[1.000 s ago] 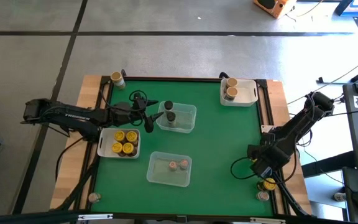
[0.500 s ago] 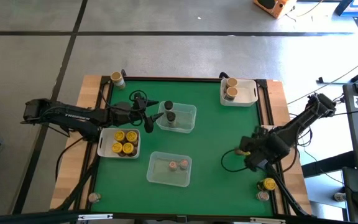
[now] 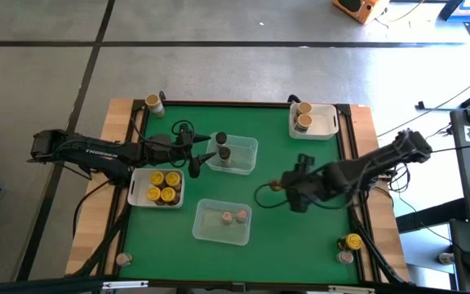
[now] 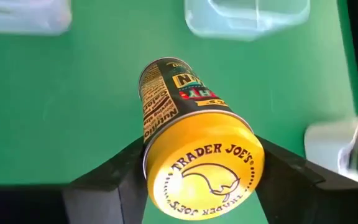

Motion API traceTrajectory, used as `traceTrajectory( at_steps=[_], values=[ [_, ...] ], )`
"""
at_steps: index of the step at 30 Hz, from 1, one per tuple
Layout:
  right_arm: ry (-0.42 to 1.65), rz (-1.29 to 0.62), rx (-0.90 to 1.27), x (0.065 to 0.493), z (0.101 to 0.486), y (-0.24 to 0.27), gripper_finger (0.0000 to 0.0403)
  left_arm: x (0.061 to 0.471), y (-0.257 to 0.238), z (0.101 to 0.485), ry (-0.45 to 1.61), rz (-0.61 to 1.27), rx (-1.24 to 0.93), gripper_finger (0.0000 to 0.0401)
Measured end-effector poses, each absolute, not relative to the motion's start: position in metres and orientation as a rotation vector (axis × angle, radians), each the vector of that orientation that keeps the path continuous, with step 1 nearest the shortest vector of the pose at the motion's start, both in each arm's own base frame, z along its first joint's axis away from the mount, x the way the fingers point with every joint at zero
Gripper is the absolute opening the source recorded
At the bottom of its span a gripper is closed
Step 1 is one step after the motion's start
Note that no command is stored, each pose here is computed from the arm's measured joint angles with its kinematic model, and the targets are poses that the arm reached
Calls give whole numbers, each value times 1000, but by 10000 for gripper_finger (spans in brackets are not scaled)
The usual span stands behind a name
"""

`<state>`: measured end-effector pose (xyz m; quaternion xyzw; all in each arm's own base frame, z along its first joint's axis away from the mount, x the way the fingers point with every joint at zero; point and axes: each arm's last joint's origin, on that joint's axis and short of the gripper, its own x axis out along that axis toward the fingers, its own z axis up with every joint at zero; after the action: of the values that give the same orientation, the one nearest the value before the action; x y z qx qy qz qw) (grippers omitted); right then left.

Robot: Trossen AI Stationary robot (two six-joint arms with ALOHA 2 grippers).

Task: Sort spices by type
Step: Put the yellow spice can into the bottom white bin

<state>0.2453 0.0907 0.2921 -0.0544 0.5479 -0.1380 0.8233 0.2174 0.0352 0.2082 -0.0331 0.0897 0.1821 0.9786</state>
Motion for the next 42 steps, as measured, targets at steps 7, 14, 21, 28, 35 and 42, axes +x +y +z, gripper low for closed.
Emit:
traceTrajectory(
  at_steps=[7,14,21,28,35,42],
  values=[
    [1203,-291,-177,300,291,80,235,217,35,208,181,367,-66,301],
    [1233,-259,-189,350,282,70,236,217,35,208,181,367,-66,301],
    [1212,-180,-198,389,260,67,236,217,35,208,179,368,-65,301],
    [1261,-113,-186,402,233,70,236,217,35,208,180,368,-64,301],
    [1296,-100,-194,405,223,70,237,217,35,208,181,368,-61,301],
    [1262,-82,-192,409,222,72,264,217,35,209,180,368,-61,301]
  ],
)
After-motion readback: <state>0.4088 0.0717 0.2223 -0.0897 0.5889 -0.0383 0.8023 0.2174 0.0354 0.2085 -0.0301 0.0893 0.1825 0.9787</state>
